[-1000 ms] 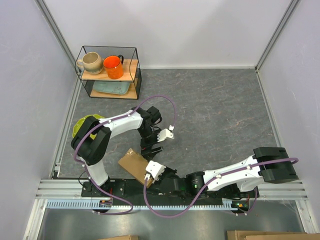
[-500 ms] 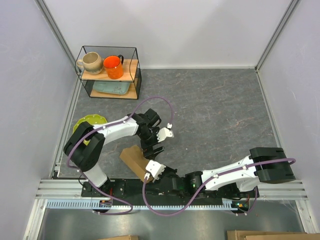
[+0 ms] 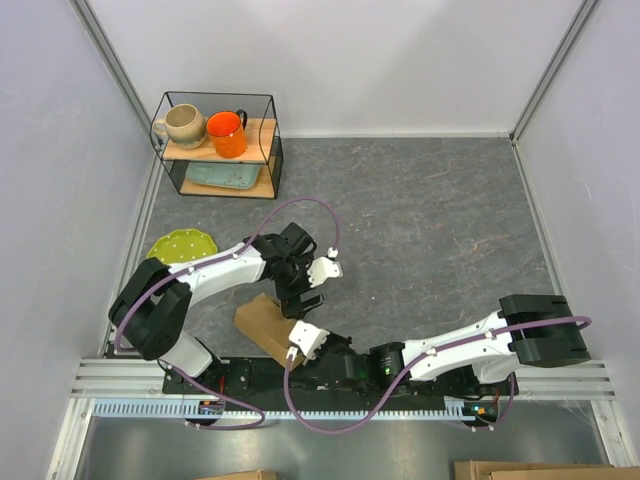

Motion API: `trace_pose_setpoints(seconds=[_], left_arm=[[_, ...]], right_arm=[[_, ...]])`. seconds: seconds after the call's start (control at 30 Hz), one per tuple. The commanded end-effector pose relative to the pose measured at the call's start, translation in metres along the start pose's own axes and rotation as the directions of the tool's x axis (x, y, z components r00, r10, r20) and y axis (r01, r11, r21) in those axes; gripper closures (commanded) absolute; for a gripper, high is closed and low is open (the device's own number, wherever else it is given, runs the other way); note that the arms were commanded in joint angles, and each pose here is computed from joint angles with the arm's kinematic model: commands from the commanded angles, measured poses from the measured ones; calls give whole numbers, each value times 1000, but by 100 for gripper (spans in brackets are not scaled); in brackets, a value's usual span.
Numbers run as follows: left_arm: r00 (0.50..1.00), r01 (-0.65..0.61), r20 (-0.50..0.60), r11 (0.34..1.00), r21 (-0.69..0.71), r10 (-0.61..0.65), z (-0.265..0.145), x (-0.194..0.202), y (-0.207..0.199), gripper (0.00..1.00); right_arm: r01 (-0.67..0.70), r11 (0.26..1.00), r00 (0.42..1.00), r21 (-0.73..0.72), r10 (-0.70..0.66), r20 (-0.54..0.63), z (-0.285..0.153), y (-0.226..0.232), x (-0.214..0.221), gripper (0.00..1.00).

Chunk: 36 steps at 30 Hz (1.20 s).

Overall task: Unpack the express box
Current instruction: Cut the express box at the center of the board.

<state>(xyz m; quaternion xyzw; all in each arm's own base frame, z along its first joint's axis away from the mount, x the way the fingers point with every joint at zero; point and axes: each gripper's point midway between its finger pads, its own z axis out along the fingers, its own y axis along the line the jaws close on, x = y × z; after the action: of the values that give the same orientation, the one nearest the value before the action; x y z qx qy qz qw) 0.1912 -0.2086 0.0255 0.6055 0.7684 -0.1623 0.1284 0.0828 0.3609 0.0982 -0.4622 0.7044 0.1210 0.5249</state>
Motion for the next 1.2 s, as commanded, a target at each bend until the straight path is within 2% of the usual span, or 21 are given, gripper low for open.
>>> trace_pose_setpoints(seconds=[0.0, 0.3, 0.43, 0.53, 0.73, 0.83, 0.93, 1.03, 1.17], left_arm=[[998, -15, -68, 987, -162, 4, -17, 12, 27, 1], [993, 32, -112, 990, -135, -47, -5, 45, 8, 1], [988, 18, -147, 990, -139, -38, -1, 58, 7, 1], [990, 21, -138, 990, -142, -40, -3, 57, 7, 1], [997, -20, -71, 976, -218, 5, -32, 23, 26, 1], [999, -46, -1, 955, -292, 47, -66, -16, 45, 1], [998, -49, 8, 946, -321, 54, -87, -31, 54, 1], [998, 12, 62, 931, -364, 11, -113, -43, 75, 1], [989, 135, 102, 928, -348, -106, -128, -22, 95, 1]], right_arm=[[55, 998, 994, -18, -53, 93, -7, 4, -43, 100], [266, 960, 955, -86, -250, 162, -18, 46, -50, 100], [394, 916, 912, -75, -380, 156, -17, 58, -41, 100], [434, 900, 892, -36, -424, 157, -16, 54, -49, 100], [353, 933, 920, 65, -359, 159, -16, 16, -77, 100], [298, 950, 934, 97, -311, 174, -22, -6, -91, 100], [264, 956, 941, 125, -284, 184, -29, -21, -100, 100], [205, 973, 949, 107, -224, 222, -31, -27, -112, 100], [104, 995, 953, -12, -96, 286, -19, -16, -126, 100]])
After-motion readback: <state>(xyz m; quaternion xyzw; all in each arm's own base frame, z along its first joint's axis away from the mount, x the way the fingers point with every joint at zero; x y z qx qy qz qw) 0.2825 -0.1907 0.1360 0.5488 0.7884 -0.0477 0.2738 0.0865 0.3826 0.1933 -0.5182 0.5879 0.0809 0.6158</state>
